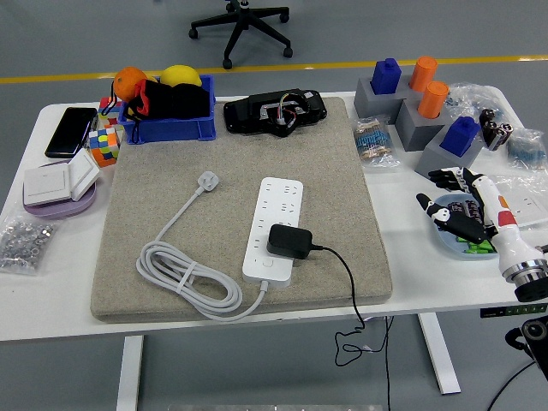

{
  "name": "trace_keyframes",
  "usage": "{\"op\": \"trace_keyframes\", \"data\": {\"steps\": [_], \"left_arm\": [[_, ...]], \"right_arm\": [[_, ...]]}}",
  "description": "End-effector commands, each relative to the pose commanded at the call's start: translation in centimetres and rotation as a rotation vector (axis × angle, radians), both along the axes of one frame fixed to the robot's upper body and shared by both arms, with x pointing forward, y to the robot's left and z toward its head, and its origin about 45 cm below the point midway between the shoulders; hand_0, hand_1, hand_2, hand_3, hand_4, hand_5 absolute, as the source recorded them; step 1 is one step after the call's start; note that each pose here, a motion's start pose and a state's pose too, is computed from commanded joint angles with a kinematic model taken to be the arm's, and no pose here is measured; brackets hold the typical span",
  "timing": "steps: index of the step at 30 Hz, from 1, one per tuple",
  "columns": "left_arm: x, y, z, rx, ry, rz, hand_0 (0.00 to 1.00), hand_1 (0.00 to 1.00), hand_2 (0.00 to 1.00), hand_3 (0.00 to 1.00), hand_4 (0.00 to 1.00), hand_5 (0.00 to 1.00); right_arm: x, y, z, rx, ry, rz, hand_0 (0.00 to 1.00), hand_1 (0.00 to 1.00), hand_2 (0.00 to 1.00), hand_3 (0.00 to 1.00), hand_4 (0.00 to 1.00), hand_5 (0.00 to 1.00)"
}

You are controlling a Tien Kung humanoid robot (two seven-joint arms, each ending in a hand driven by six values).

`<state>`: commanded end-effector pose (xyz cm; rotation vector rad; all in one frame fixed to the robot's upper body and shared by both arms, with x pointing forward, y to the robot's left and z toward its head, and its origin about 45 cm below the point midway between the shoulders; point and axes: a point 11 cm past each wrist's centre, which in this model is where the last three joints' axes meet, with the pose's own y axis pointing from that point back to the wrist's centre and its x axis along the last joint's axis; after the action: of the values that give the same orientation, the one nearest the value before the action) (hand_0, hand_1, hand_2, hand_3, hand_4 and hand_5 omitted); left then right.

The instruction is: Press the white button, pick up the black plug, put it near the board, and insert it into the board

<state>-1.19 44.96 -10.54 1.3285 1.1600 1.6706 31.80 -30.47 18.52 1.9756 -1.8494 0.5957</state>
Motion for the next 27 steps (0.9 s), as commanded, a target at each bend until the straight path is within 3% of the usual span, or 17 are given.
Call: {"op": "trace_keyframes", "data": {"steps": [15, 27], "left_arm": [[-0.03, 0.02, 0.01, 0.002, 0.001, -0.003, 0.466, 0.498, 0.518, 0.57, 0.608, 0.251], [-0.91, 0.52, 0.19, 0.011, 0.023, -0.004, 0.466, 0.497, 0.519, 0.57, 0.609, 0.252]], "right_arm": [[0.03, -0.2, 0.09, 0.006, -0.004, -0.005, 0.748, 0.672, 0.666, 0.647, 0.825, 0.425], [-0.17, -0.33, -0.34, 0.014, 0.01, -0.01, 0.744, 0.671, 0.664, 0.646, 0.822, 0.422]]}}
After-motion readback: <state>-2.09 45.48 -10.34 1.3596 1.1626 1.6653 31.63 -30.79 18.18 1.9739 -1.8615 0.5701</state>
